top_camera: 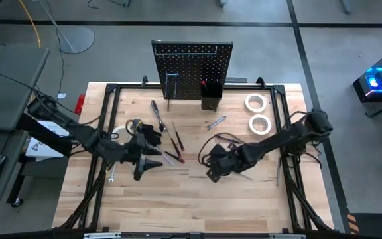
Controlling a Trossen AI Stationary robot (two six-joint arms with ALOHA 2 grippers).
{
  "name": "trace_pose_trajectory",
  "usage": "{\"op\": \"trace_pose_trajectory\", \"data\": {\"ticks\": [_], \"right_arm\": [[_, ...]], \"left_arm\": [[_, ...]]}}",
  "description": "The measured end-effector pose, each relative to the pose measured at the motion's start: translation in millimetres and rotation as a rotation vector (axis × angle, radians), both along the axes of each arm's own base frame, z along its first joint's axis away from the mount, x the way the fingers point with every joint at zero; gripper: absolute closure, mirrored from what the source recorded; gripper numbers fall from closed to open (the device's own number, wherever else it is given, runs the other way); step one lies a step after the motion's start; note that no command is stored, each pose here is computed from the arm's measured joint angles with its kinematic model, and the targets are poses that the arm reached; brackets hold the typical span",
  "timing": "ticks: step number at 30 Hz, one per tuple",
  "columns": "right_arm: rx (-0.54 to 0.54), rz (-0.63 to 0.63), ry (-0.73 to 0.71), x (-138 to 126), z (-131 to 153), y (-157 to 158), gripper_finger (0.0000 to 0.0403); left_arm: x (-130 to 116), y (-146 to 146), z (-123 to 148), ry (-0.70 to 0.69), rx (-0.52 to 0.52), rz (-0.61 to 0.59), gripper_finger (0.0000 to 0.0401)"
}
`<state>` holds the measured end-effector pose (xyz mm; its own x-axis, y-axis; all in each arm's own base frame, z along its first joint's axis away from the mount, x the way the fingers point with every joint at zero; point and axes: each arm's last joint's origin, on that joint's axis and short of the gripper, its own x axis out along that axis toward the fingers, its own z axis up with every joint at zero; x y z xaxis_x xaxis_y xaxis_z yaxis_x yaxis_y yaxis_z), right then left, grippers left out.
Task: Hang tools onto peg board
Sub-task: Put the nut driver into the black bin on the pegboard
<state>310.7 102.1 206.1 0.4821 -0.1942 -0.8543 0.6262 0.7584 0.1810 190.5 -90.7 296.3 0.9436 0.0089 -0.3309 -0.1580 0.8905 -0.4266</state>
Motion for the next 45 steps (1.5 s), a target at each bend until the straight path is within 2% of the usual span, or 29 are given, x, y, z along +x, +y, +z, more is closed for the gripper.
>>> {"op": "trace_pose_trajectory", "data": {"ticks": [3,5,9,13,16,21,24,26,29,32,35,37,40,41,45], "right_arm": [[-0.051,-0.060,-0.116,-7,25,-6,0.0399],[-0.049,-0.063,-0.125,-11,34,-10,0.0399],[-0.029,-0.059,0.055,-25,28,-22,0.0401],[0.024,-0.104,0.241,-39,6,-43,0.0389],[0.065,-0.148,0.337,-51,-17,-55,0.0345],[0.074,-0.326,0.439,-71,-45,-81,0.0234],[0.083,-0.380,0.482,-80,-55,-92,0.0178],[0.136,-0.402,0.501,-87,-66,-98,0.0159],[0.216,-0.425,0.468,-94,-81,-101,0.0152],[0.219,-0.511,0.438,-100,-88,-101,0.0156],[0.200,-0.539,0.437,-104,-90,-100,0.0190],[0.177,-0.532,0.453,-106,-91,-99,0.0242],[0.139,-0.530,0.464,-110,-92,-94,0.0355],[0.132,-0.539,0.456,-110,-92,-92,0.0373],[0.123,-0.581,0.438,-109,-90,-84,0.0376]], "left_arm": [[-4,10,9,-0.053,0.016,0.038,0.0178],[-4,15,11,-0.061,0.030,0.061,0.0178],[-1,23,11,-0.056,0.039,0.094,0.0178],[4,24,6,-0.031,0.030,0.082,0.0178],[6,23,4,-0.018,0.008,0.054,0.0178],[7,22,4,-0.015,-0.003,0.049,0.0178],[7,22,4,-0.015,-0.005,0.051,0.0178],[7,22,4,-0.015,-0.006,0.050,0.0178],[7,22,4,-0.013,-0.024,0.046,0.0178],[7,22,4,-0.013,-0.025,0.044,0.0178],[8,21,3,-0.007,-0.047,0.042,0.0178],[8,21,2,-0.002,-0.053,0.044,0.0178],[8,21,3,-0.009,-0.054,0.043,0.0178],[8,21,3,-0.012,-0.049,0.040,0.0178],[5,22,13,-0.048,-0.006,0.025,0.0178]]}}
